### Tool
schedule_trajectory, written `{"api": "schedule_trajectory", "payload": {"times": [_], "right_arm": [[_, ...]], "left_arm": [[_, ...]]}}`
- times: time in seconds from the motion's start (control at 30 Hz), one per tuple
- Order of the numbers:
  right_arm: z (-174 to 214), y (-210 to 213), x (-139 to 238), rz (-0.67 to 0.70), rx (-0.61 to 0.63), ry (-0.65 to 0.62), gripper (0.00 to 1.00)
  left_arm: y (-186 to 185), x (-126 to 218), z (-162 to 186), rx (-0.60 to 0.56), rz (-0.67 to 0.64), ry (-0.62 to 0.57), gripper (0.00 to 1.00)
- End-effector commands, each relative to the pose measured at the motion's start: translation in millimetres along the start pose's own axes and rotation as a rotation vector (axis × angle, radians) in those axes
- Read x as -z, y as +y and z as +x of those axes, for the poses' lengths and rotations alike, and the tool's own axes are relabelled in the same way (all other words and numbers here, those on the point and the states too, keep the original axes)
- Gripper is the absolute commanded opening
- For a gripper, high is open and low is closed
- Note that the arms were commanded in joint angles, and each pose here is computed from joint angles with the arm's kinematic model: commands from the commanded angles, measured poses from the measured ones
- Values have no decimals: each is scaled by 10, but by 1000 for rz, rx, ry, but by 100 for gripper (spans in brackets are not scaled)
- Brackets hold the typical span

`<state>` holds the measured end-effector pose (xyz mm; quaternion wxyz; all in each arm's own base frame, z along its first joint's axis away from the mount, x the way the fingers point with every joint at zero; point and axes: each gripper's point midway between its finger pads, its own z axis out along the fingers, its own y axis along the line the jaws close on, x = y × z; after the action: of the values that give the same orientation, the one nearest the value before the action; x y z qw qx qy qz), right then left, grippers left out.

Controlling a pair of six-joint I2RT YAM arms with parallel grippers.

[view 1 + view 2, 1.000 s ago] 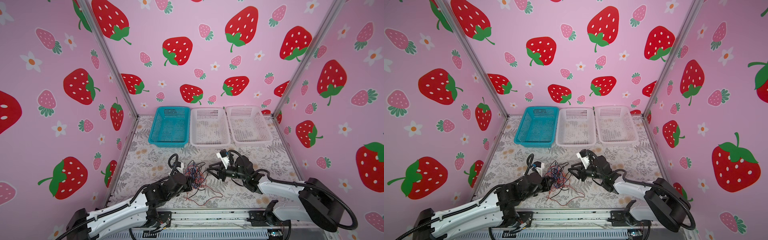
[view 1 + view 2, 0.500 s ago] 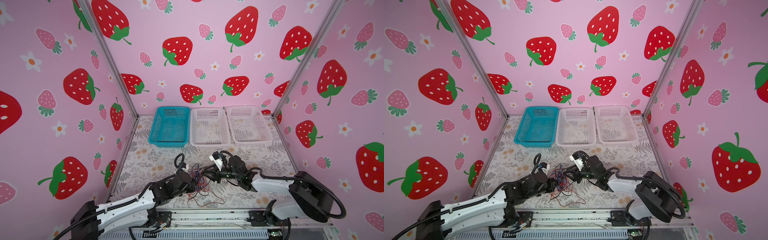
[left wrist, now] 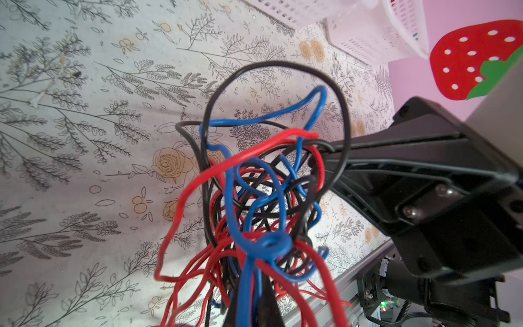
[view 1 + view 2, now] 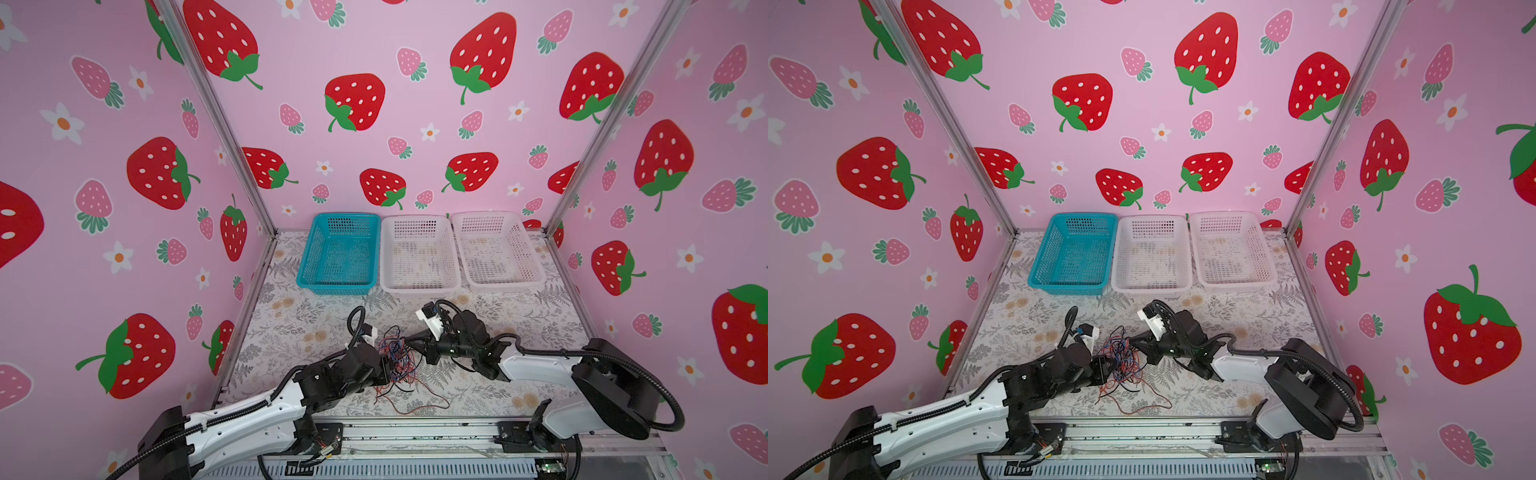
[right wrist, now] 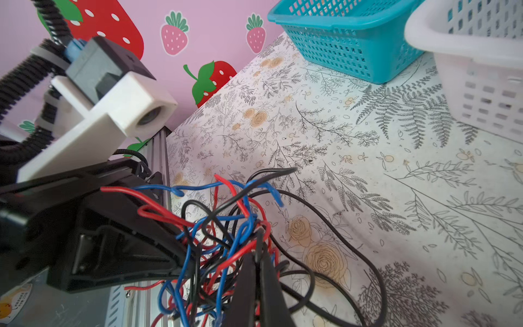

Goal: Untangle the cables
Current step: 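Lift the black wire high with the right gripper, drawing it out of the tangle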

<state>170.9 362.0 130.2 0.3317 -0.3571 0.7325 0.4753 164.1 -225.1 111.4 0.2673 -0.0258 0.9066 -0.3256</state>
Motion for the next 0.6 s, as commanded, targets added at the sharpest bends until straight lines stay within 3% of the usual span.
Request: {"api": "schedule_trajectory", "payload": {"times": [0.0, 0.57], "right_arm": [[-89, -17, 71, 43, 21, -38, 0], [-1284, 302, 992, 222, 119, -343, 0]], "left_arm": [[-121, 109, -150, 2, 32, -60, 0], [285, -76, 138, -4, -66, 8, 0]]}}
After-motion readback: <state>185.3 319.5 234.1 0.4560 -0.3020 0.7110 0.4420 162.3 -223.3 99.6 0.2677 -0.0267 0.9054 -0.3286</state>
